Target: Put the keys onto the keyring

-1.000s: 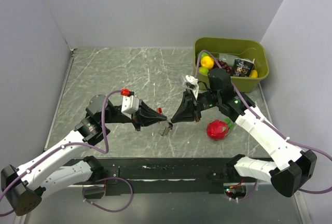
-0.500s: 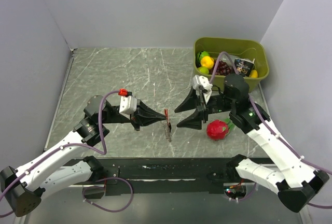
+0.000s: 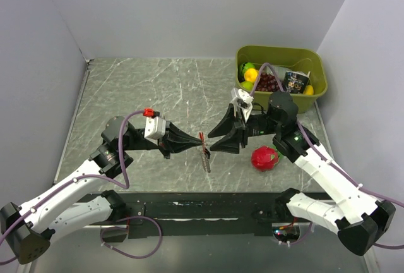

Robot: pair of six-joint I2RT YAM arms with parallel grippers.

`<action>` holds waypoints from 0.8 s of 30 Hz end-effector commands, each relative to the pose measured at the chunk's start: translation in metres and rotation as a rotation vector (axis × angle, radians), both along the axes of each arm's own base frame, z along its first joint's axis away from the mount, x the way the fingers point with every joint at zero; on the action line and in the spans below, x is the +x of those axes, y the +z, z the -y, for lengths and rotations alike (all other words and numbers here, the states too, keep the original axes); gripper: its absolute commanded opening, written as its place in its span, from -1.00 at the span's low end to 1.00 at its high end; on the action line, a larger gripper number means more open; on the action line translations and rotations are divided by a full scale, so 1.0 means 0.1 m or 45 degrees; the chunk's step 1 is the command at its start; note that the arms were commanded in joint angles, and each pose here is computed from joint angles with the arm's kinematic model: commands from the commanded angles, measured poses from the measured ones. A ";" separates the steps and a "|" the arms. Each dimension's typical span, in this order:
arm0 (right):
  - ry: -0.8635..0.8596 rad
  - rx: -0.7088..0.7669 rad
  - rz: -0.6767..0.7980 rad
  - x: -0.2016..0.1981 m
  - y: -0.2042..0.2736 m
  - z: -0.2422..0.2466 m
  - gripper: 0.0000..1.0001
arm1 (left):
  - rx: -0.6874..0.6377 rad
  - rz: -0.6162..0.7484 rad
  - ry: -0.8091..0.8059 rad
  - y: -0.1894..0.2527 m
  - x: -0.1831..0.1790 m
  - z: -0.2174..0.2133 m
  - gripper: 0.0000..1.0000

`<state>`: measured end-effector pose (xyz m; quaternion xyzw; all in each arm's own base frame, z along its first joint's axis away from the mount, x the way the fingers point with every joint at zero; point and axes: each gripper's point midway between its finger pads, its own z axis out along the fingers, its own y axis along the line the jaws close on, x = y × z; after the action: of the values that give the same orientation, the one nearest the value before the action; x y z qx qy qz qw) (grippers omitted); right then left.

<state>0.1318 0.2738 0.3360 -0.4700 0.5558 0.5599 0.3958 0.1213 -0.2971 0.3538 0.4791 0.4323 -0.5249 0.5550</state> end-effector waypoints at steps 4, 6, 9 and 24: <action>0.011 0.090 0.059 -0.03 0.19 -0.09 0.15 | -0.078 0.069 -0.010 0.21 -0.07 -0.04 -0.98; 0.026 0.085 0.051 -0.05 0.19 -0.12 0.14 | -0.078 0.071 -0.011 0.21 -0.07 -0.04 -0.98; 0.036 0.075 0.050 -0.06 0.18 -0.17 0.01 | -0.080 0.069 -0.008 0.21 -0.06 -0.04 -0.98; -0.028 0.013 0.028 0.00 0.08 -0.17 -0.84 | -0.091 0.073 -0.002 0.23 -0.07 -0.06 -0.98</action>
<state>0.1277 0.2916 0.3275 -0.4687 0.5639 0.5673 0.3748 0.1242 -0.2961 0.3540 0.4724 0.4374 -0.5206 0.5608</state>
